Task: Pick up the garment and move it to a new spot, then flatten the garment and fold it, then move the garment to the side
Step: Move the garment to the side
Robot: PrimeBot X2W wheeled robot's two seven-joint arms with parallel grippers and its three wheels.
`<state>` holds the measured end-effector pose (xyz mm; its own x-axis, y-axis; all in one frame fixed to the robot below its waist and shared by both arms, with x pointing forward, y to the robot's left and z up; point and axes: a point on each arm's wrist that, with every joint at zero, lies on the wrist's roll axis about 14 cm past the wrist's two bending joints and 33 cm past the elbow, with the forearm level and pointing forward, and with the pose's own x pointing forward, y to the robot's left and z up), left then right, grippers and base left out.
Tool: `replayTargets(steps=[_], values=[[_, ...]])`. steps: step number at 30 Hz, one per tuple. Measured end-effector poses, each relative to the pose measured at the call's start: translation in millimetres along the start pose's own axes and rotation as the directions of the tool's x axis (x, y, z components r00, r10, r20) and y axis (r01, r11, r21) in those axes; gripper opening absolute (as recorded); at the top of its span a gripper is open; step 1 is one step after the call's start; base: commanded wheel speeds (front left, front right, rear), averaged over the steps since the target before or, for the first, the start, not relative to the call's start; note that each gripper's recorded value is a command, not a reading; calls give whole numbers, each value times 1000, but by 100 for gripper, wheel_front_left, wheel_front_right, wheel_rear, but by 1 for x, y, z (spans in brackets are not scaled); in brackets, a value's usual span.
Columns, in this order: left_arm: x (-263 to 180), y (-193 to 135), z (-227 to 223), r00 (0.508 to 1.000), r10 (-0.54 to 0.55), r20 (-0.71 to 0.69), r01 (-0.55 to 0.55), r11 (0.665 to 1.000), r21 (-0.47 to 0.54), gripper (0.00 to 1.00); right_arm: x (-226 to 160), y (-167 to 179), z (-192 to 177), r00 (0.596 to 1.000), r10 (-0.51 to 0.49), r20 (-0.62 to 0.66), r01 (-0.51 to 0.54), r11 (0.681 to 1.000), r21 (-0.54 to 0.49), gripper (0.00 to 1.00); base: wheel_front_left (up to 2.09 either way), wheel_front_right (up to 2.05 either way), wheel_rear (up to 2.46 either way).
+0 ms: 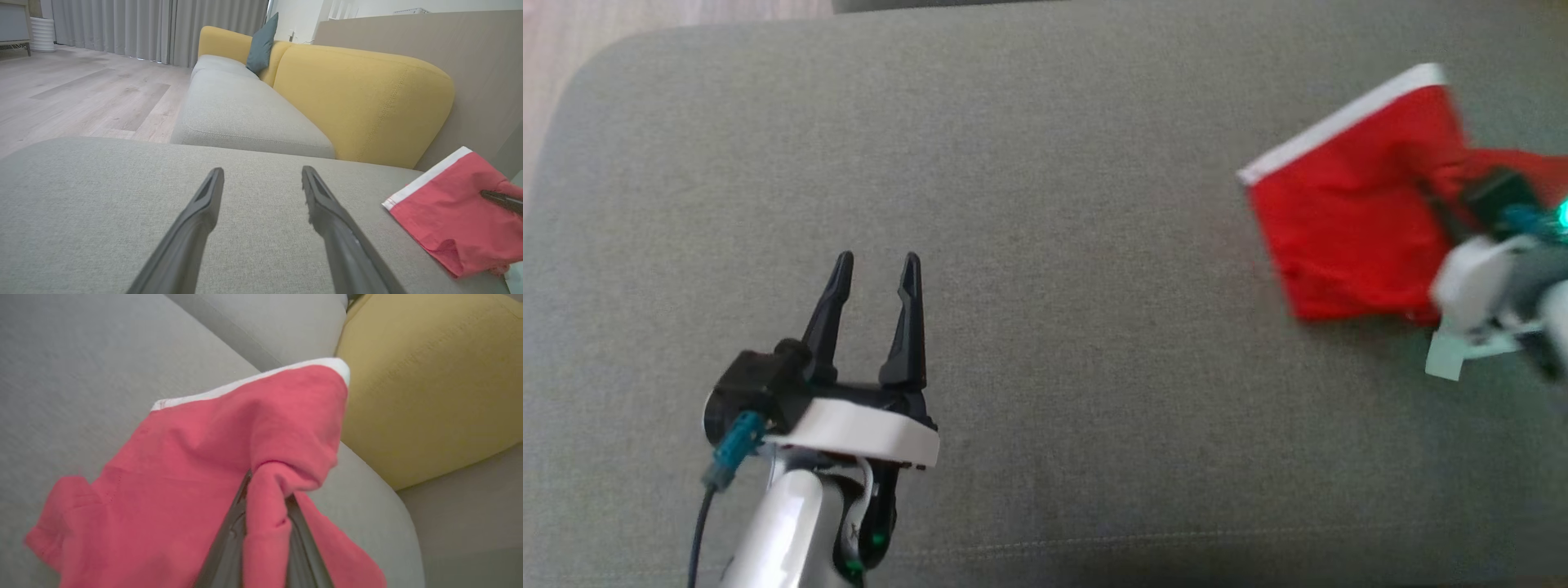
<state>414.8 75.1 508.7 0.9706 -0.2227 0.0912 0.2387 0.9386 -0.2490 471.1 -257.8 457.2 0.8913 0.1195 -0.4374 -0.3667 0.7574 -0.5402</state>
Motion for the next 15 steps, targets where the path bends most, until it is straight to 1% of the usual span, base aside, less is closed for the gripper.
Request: replayTargets(steps=[4, 8, 11, 15], values=[[8, 2, -1, 1000, -2, 3, 2, 1000, -3, 100, -15, -31, -23, 995, -23, -93, 17, 998, -64, 0, 0, 0, 0], [12, 2, -4, 1000, -7, -3, 7, 1000, -8, 100, -26, -58, -39, 982, -62, -177, 46, 995, -93, 0, 0, 0, 0], [12, 3, -7, 1000, -6, -9, 6, 1000, -9, 100, -29, -67, -44, 975, -79, -207, 62, 994, -90, 0, 0, 0, 0], [14, 5, -10, 1000, -3, -15, 3, 1000, -11, 100, -30, -77, -43, 970, -100, -220, 96, 995, -27, 0, 0, 0, 0]])
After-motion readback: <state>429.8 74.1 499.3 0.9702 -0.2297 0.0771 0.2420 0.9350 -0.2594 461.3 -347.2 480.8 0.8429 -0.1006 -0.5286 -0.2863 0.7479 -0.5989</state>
